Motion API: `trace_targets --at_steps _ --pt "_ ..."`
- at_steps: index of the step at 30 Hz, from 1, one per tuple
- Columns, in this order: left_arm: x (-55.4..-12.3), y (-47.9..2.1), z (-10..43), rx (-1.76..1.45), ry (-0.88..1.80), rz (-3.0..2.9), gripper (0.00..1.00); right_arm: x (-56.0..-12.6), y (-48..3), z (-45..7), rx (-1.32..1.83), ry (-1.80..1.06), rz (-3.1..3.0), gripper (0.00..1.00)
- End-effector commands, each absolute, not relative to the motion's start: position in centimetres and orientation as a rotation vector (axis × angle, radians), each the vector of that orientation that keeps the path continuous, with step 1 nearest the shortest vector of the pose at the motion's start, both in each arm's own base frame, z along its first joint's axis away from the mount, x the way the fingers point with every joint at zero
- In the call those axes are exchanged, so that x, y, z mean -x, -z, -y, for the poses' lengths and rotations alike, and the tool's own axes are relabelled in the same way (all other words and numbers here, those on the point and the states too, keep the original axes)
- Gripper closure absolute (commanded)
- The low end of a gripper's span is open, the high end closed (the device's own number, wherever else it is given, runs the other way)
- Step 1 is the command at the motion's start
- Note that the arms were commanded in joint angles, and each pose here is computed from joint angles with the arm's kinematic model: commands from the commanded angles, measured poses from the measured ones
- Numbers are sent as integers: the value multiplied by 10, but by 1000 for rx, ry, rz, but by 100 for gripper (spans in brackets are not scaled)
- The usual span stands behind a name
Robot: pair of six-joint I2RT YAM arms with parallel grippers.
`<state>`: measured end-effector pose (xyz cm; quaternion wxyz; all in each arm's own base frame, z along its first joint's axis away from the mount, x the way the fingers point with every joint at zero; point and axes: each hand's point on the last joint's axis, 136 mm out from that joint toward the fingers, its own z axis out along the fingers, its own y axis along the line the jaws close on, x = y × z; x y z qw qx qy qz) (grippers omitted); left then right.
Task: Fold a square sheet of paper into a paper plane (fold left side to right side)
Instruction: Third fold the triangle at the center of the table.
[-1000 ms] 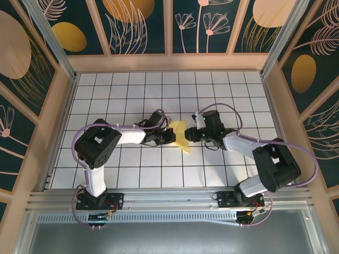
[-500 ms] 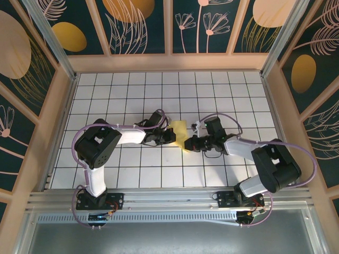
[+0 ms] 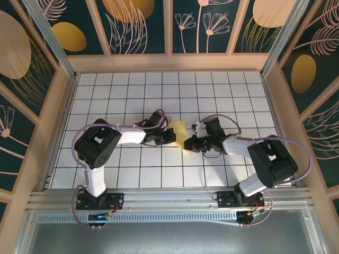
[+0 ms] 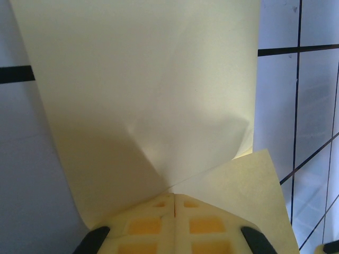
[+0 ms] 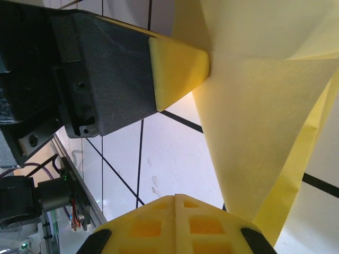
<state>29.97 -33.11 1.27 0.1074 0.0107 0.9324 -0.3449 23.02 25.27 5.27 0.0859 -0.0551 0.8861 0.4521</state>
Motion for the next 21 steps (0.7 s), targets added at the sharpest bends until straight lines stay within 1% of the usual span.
trace_targets --at_steps 1,21 --pt "-286 27 299 34 789 -2877 100 -237 -46 -250 125 -1318 -2656 100" --pt "-287 25 299 36 791 -2872 100 -224 -27 -245 102 -1318 -2727 100"
